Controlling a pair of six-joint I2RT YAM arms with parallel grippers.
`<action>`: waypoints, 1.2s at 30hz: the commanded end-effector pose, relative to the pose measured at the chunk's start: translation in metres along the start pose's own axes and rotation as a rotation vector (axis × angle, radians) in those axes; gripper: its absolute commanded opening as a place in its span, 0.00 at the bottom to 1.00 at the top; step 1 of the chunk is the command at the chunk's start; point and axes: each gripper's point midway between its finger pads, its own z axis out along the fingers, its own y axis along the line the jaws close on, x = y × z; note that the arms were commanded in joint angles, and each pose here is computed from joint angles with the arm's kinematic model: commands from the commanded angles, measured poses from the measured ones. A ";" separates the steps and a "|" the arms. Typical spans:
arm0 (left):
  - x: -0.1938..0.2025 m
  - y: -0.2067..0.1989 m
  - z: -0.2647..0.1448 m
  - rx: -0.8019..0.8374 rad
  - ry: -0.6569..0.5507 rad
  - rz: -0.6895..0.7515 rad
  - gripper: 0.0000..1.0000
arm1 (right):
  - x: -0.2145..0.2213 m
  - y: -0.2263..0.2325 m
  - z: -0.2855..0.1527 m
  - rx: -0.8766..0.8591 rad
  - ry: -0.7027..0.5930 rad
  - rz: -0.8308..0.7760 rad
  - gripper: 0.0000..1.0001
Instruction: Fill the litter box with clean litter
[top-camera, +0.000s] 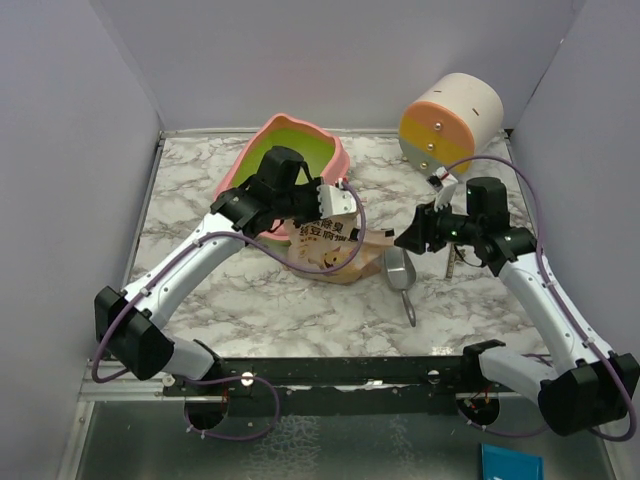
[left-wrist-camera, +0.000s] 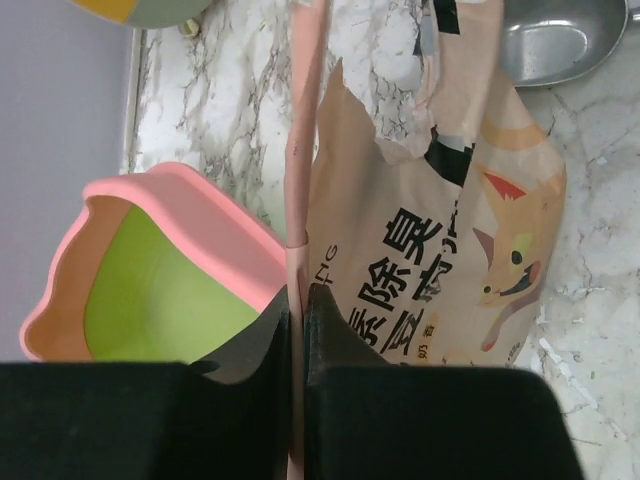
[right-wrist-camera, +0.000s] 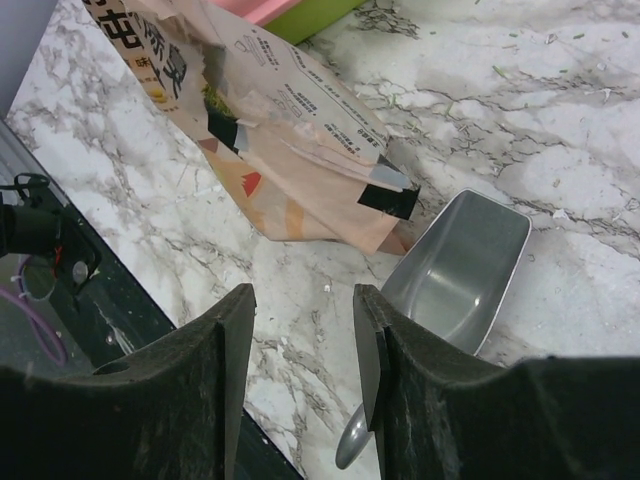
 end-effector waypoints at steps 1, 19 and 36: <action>-0.010 0.009 -0.007 -0.115 -0.049 0.069 0.00 | -0.011 0.005 0.007 -0.046 0.014 0.004 0.44; -0.048 0.007 -0.040 -0.378 -0.383 0.325 0.00 | -0.057 0.028 0.056 -0.302 0.040 -0.097 0.44; -0.077 0.028 -0.059 -0.506 -0.490 0.375 0.00 | -0.034 0.024 0.100 -0.254 0.130 -0.168 0.45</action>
